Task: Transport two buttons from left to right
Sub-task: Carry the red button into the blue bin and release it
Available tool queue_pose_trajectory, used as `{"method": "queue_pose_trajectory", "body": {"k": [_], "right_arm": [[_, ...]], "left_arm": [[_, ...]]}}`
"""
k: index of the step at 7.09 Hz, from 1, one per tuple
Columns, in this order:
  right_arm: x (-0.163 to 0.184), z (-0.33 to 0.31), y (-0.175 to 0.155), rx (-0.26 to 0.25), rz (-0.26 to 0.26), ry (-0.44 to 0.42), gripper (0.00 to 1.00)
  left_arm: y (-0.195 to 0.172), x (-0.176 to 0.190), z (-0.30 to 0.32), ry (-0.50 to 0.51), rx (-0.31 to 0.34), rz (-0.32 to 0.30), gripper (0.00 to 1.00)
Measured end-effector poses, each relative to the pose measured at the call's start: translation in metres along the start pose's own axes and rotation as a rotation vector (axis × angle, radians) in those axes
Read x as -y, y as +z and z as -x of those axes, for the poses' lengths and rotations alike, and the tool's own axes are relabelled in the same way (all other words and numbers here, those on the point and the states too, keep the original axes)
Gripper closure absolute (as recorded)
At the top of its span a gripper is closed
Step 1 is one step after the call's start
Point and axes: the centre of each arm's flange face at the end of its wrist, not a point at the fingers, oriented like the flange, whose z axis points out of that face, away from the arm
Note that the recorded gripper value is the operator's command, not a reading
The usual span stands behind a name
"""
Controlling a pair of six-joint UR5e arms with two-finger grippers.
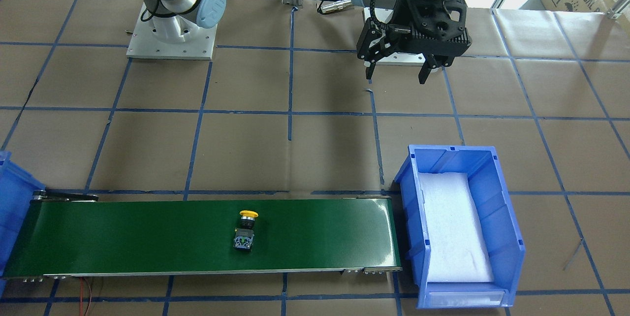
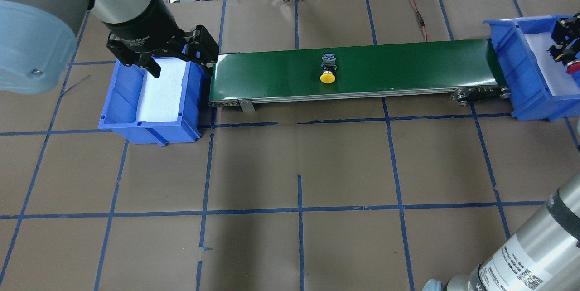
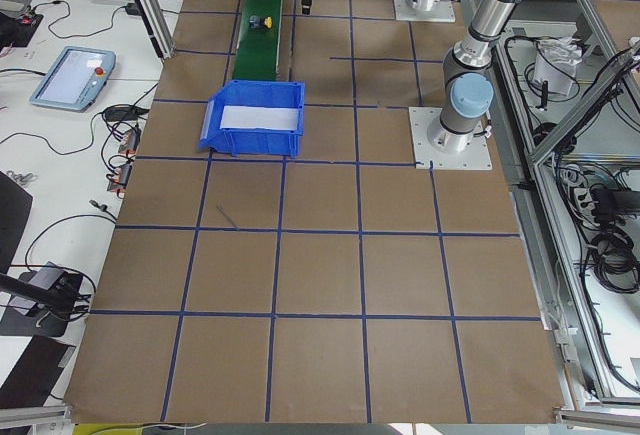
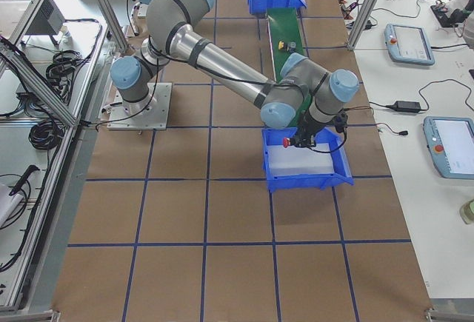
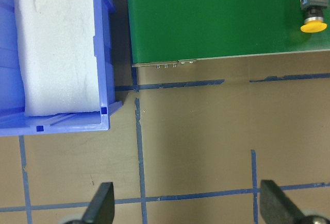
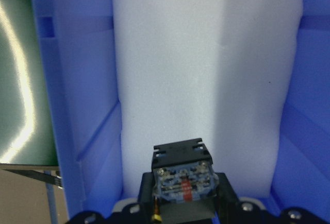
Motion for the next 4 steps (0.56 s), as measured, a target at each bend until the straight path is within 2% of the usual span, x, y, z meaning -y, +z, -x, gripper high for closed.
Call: {"method": "queue_pose_trajectory", "body": {"k": [1, 3, 4], "right_arm": [[0.002, -0.011, 0.014, 0.005, 0.007, 0.006, 0.69], [0.008, -0.022, 0.031, 0.006, 0.008, 0.012, 0.19], [0.009, -0.024, 0.034, 0.005, 0.004, 0.013, 0.01]], "left_arm": [[0.0, 0.0, 0.0, 0.001, 0.0, 0.0, 0.0], [0.0, 0.0, 0.0, 0.001, 0.0, 0.0, 0.0], [0.0, 0.0, 0.0, 0.0, 0.0, 0.0, 0.0]]}}
